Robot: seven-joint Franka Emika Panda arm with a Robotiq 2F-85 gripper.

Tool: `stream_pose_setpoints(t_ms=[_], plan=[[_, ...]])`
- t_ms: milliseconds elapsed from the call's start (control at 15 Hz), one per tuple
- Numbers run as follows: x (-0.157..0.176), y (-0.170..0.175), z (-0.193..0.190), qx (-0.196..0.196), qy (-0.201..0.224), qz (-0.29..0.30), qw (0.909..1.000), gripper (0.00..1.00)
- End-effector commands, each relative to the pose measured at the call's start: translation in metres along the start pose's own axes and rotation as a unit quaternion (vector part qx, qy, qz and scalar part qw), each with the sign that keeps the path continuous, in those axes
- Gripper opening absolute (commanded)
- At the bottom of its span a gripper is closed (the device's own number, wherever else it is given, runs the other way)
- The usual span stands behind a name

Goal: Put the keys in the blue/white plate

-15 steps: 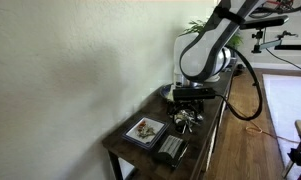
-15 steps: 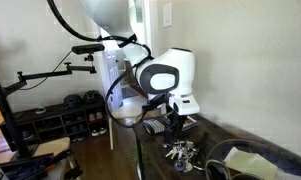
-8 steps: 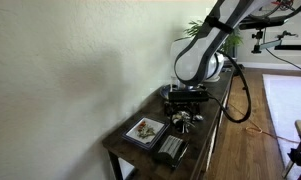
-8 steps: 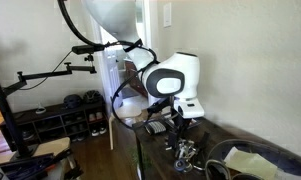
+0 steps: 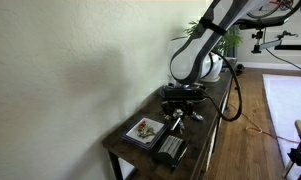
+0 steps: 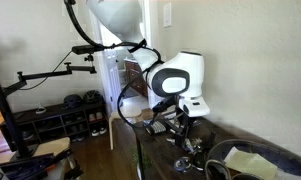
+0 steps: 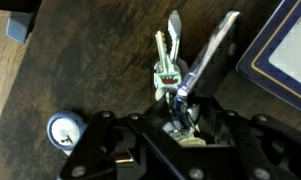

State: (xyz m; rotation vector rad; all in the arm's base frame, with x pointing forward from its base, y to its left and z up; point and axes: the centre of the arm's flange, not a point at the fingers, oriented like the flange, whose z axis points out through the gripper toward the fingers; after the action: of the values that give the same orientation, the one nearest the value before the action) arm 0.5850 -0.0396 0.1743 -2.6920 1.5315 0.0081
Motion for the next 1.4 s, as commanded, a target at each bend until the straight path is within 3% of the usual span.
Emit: stream_pose_setpoints(t_ms=[0,133,267,1333], plan=[[0.002,-0.005,0.003,0.000,0.000,0.015,0.9999,0.10],[0.002,-0.006,0.001,0.002,-0.001,0.010,0.9999,0.04],[0.001,-0.006,-0.001,0.003,0.002,0.009,1.0000,0.07],[-0.011,-0.007,-0.055,0.021,0.021,-0.014,0.9994,0.07]])
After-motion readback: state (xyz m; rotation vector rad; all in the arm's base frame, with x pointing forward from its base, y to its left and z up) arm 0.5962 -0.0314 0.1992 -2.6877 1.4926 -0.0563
